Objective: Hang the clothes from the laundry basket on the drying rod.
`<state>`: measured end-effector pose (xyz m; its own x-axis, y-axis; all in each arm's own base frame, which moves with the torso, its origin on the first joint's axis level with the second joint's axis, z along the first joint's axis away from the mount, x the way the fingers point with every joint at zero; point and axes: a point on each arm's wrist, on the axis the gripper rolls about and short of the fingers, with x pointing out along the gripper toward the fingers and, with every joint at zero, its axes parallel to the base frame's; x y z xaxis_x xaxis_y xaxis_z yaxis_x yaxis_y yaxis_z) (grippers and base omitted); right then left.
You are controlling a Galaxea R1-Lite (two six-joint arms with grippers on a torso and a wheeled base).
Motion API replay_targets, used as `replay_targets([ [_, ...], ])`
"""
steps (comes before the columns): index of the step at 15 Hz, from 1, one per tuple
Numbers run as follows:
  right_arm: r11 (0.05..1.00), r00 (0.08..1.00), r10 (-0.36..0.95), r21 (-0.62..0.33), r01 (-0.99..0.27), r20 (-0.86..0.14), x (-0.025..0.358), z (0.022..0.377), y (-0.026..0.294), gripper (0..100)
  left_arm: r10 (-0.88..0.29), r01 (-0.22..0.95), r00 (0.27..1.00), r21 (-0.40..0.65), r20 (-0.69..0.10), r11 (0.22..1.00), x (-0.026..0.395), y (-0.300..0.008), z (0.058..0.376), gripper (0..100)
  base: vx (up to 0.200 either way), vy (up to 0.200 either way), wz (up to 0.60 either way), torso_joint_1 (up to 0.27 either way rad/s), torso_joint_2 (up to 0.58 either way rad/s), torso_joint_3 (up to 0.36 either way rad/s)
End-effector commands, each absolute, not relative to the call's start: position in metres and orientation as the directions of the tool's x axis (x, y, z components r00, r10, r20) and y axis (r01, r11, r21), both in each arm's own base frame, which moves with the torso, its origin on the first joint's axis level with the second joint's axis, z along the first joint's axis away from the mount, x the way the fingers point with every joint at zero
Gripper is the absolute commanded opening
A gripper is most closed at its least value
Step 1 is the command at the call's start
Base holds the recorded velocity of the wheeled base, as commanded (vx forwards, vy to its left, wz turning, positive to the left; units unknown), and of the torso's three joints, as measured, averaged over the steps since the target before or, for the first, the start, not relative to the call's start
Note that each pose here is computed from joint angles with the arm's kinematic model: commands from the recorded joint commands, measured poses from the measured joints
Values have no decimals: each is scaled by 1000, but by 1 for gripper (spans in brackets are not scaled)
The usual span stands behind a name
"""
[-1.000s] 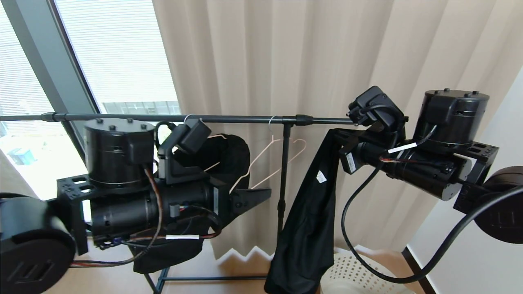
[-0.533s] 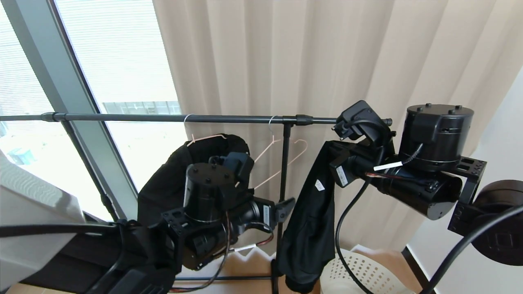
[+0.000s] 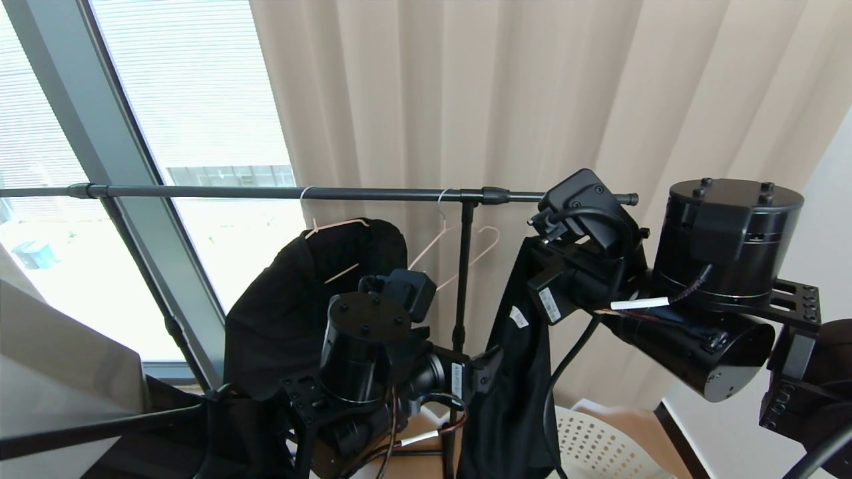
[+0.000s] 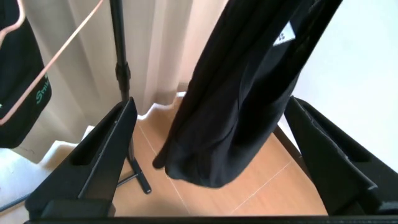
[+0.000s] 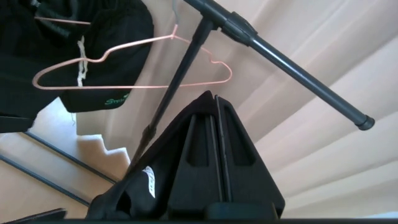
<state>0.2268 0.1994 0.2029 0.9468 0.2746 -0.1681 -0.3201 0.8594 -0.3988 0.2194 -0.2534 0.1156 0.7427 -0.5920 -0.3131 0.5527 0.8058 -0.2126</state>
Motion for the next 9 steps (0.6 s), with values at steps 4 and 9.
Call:
replay_targets([
  [4, 845, 935, 309, -402, -353, -173, 217, 201, 207, 0, -579, 547, 748, -192, -324, 815, 215, -266, 109, 100, 0, 0, 0, 0, 0, 0],
  [9, 847, 936, 311, -399, -352, -165, 213, 203, 204, 0, -473, 451, 811, -146, -343, 880, 228, -270, 94, 100, 0, 0, 0, 0, 0, 0],
])
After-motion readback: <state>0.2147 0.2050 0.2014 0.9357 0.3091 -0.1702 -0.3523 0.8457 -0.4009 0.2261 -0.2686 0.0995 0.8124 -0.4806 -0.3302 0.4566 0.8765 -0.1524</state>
